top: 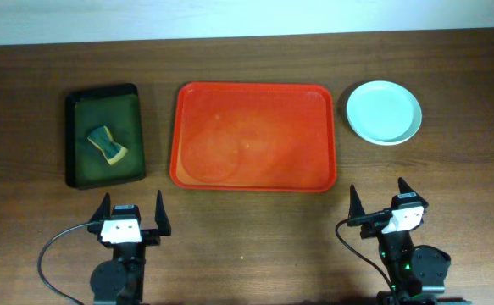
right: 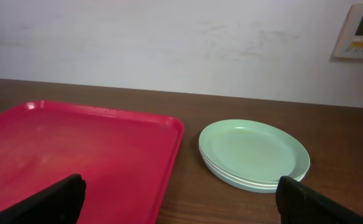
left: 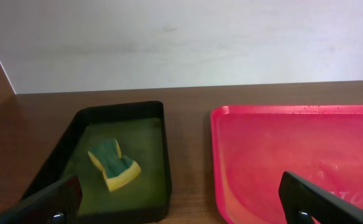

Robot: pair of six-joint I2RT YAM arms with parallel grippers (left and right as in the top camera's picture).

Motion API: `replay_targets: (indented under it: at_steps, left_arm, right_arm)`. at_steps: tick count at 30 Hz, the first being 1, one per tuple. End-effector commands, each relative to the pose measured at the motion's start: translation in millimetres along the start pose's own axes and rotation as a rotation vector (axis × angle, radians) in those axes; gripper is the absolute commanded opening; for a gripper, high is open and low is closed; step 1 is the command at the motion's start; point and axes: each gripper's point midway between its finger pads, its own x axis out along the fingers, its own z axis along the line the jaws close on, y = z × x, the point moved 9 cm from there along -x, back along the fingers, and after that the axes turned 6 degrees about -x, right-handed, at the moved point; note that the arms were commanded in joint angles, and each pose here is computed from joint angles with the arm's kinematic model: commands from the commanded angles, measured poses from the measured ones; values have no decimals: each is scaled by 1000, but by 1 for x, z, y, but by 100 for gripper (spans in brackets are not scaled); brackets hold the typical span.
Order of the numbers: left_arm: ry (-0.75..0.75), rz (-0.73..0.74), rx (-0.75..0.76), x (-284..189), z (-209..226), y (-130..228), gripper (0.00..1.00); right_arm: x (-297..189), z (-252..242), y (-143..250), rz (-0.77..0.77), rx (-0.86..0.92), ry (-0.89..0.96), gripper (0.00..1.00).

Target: Clean dirty plates on tray and stack at the side

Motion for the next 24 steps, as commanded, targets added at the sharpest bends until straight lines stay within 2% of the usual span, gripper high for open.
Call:
replay_targets:
  at_steps: [1, 24]
  left_arm:
    - [-13, -4, -27, 0, 1, 1, 99]
    - [14, -2, -26, 0, -1, 1, 99]
  right_arm:
    - [0, 0, 3, 5, -6, 1, 98]
    - [0, 0, 3, 5, -6, 1, 98]
